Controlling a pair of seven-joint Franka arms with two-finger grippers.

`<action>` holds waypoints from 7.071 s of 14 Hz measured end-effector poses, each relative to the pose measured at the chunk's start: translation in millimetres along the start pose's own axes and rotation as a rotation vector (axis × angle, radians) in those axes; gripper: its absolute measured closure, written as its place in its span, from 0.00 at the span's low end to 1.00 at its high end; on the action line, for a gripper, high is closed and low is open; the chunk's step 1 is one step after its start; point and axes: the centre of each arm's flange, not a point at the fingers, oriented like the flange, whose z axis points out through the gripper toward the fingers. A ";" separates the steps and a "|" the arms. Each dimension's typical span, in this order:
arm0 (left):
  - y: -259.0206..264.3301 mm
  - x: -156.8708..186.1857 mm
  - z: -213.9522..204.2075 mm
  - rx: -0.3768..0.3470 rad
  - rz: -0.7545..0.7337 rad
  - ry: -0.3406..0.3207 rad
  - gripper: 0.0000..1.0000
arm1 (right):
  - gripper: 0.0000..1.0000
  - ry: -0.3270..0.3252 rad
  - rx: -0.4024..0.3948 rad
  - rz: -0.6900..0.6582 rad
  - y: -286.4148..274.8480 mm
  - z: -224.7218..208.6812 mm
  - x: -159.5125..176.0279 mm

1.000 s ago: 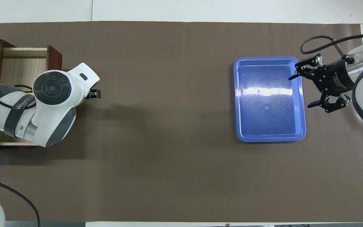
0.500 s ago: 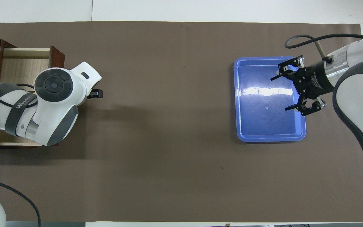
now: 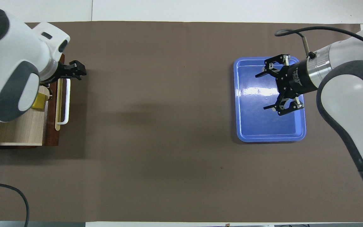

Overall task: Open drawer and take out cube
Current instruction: 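Pull the drawer handle open with the left gripper while the right gripper advances, then reach into the open drawer and grasp the yellow cube with the left gripper, then lift the cube with the left gripper while the right gripper approaches it, then close the right gripper on the yellow cube held by the left gripper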

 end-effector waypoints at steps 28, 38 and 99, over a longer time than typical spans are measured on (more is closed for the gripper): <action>-132.0 2.4 108.4 -0.035 -1.245 -0.017 0.45 | 0.00 -0.088 0.036 -0.003 -30.6 59.6 -65.1; -42.2 8.3 -10.4 -0.032 -1.293 -0.078 0.45 | 0.01 -0.096 0.025 -0.047 -34.4 61.2 -67.6; 179.5 -116.9 -0.4 -0.051 -1.467 -0.098 0.45 | 0.03 -0.093 -0.067 -0.114 -79.0 153.3 -207.2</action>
